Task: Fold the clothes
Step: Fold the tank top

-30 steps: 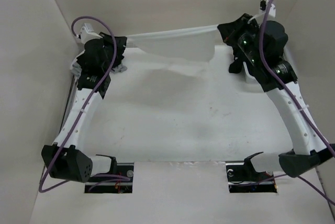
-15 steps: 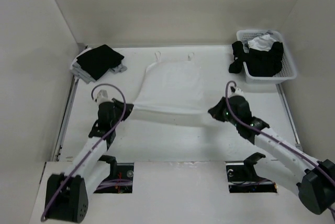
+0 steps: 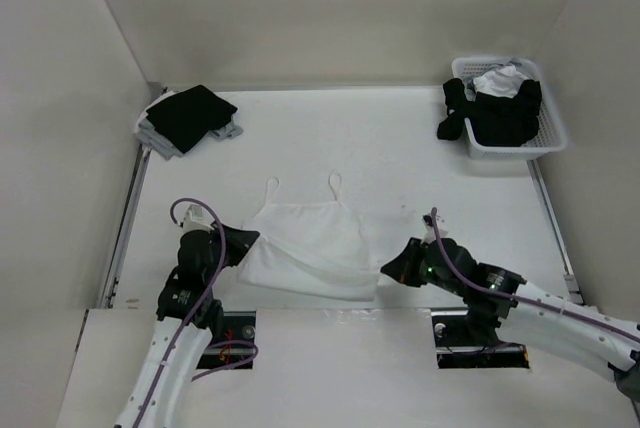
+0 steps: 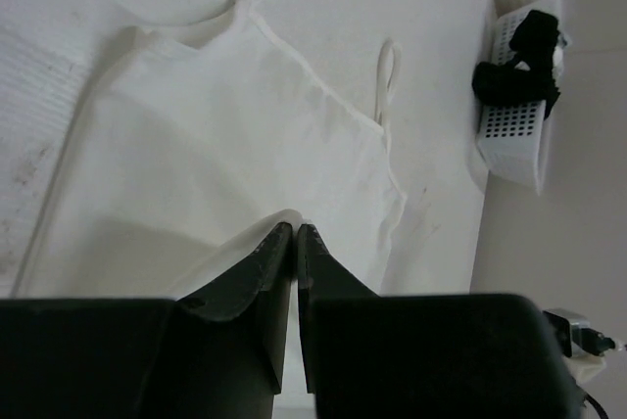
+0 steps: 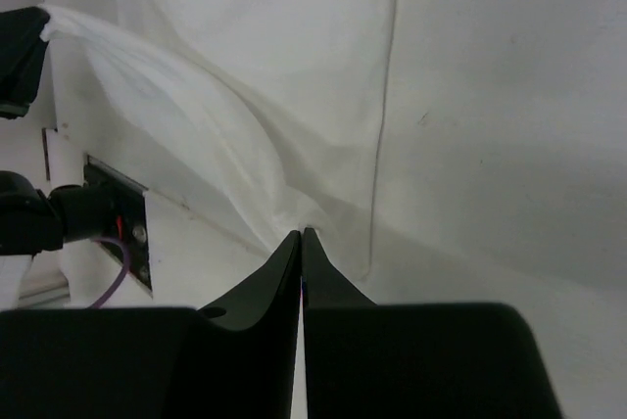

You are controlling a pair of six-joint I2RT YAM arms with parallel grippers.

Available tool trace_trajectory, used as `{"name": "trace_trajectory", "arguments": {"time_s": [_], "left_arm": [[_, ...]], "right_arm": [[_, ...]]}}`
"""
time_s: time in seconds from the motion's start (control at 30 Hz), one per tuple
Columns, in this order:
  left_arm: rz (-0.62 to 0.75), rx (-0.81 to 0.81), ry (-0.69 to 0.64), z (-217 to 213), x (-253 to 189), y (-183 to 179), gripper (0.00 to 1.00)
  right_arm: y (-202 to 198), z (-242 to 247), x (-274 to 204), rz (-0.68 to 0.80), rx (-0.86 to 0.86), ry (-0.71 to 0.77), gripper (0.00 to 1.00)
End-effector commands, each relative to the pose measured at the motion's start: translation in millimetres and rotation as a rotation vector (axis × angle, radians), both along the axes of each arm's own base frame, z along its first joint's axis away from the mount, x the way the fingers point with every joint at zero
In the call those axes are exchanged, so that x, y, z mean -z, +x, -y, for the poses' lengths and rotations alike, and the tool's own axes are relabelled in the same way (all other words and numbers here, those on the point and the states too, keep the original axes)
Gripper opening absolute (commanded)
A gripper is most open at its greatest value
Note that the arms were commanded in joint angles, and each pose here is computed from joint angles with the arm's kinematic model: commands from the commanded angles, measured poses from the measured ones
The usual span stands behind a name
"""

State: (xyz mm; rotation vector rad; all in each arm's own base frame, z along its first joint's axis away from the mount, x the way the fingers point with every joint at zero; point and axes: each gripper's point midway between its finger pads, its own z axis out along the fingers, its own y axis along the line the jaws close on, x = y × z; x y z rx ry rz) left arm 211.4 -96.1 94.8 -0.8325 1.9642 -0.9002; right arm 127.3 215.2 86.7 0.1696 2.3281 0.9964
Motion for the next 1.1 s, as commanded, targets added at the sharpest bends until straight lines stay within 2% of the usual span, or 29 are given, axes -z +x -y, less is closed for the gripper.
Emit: {"name": "trace_trajectory", "arguments": {"time_s": [0.0, 0.2, 0.4, 0.63, 0.7, 0.77, 0.83, 0.9, 0.93, 1.0, 1.07], "left_arm": [[0.060, -0.102, 0.013, -13.7, -35.6, 9.5, 0.05], [0.179, -0.253, -0.010, -36.1, -79.2, 30.6, 0.05], [0.178, -0.371, -0.011, -59.0, -74.3, 36.4, 0.05], [0.127, -0.424, 0.006, -75.0, -54.4, 66.2, 0.07], [0.085, -0.436, 0.019, -78.9, -41.8, 73.3, 0.10], [0.053, -0.438, 0.031, -81.1, -32.4, 81.9, 0.23], [0.047, -0.396, 0.064, -77.6, -28.7, 91.2, 0.33], [0.042, -0.388, 0.084, -81.2, -27.1, 92.4, 0.36], [0.047, -0.384, 0.088, -81.6, -27.4, 90.5, 0.36], [0.045, -0.365, 0.093, -79.5, -27.5, 79.1, 0.35], [0.008, -0.322, 0.117, -72.1, -20.4, 59.8, 0.33]], "right_arm": [[26.1, -1.0, -37.7, 0.071, 0.081, 0.015, 0.05], [95.1, -13.6, -78.5, 0.200, 0.083, -0.022, 0.05], [161.8, -19.5, -82.4, 0.231, 0.093, -0.050, 0.05], [222.0, -34.4, -66.5, 0.197, 0.084, -0.063, 0.05], [235.8, -41.4, -55.5, 0.173, 0.077, -0.070, 0.06], [247.5, -44.1, -40.1, 0.140, 0.095, -0.092, 0.07], [254.4, -42.2, -32.0, 0.124, 0.128, -0.098, 0.19], [255.8, -40.7, -34.4, 0.137, 0.158, -0.094, 0.37], [254.0, -37.4, -36.9, 0.148, 0.167, -0.095, 0.42], [243.9, -27.5, -36.5, 0.161, 0.186, -0.113, 0.48], [223.3, -19.0, -29.0, 0.163, 0.189, -0.141, 0.48]]}}
